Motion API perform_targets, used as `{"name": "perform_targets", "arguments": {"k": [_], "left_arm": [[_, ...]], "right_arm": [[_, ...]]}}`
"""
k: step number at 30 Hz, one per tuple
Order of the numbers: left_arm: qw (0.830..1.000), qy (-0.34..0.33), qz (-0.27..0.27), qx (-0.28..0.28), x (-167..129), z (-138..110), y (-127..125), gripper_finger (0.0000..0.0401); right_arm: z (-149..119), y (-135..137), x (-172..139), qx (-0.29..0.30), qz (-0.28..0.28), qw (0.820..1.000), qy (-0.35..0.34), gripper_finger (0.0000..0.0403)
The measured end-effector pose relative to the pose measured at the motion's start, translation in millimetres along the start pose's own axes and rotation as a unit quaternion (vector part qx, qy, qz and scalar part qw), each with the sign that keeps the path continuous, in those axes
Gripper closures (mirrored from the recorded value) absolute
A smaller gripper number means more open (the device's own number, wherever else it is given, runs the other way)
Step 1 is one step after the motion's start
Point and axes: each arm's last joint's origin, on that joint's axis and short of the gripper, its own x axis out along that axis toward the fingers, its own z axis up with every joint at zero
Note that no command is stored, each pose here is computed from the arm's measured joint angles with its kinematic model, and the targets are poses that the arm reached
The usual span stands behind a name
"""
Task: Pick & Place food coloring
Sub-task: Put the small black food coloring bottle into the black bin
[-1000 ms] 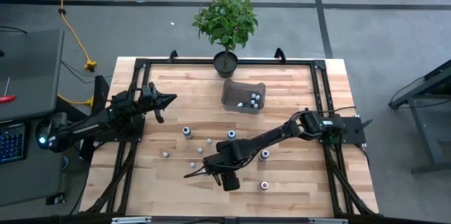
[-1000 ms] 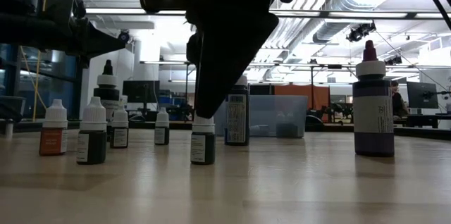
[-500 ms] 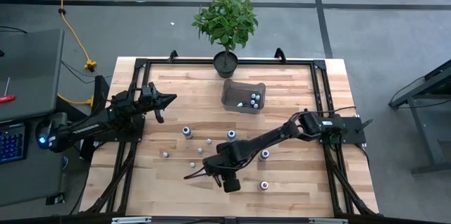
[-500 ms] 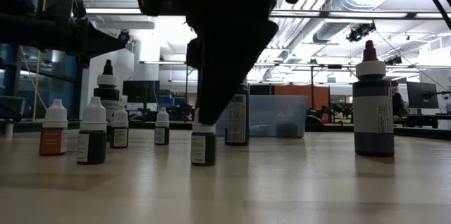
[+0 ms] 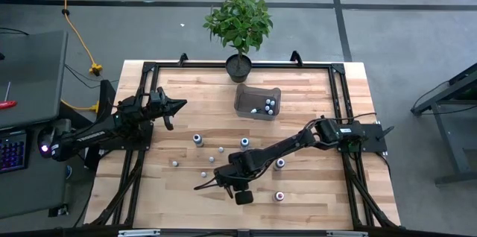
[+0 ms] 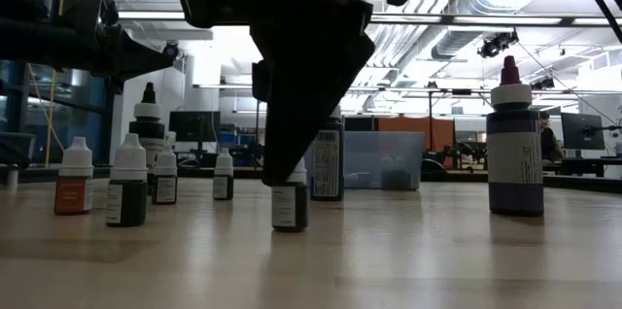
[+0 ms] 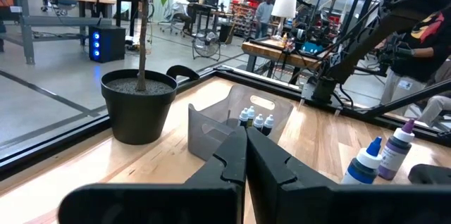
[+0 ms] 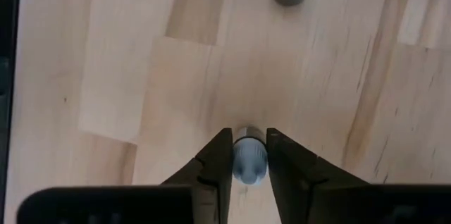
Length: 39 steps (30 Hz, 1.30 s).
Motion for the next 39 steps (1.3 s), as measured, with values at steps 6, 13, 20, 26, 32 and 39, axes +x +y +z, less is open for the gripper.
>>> {"name": "perform_targets", "arguments": {"k": [6,13,20,26,32,39], "left_arm": [[1.000,0.000,0.000,0.000,0.0,0.0,0.0,0.0401],[1.000,0.000,0.000,0.000,0.0,0.0,0.0,0.0401],[1.000,0.000,0.000,0.000,0.0,0.0,0.0,0.0401],[1.000,0.000,0.000,0.000,0.0,0.0,0.0,0.0401],[1.000,0.000,0.000,0.000,0.0,0.0,0.0,0.0401],[1.000,0.000,0.000,0.000,0.0,0.0,0.0,0.0401]], "right_arm": [[-0.2,0.0,0.0,0.001,0.001,1.000,0.001,0.0328],[0.3,0.0,0.0,0.001,0.001,1.000,-0.001,0.0316],[0.2,0.0,0.0,-0.001,0.001,1.000,-0.001,0.0295],[-2.8,-0.7,0.0,0.001,-0.006,1.000,0.014,0.0268],[-3.7,2.0,0.3,-0.003,-0.006,1.000,0.016,0.0259],[-4.4,5.5,0.8,-0.007,-0.007,1.000,0.016,0.0267]]}}
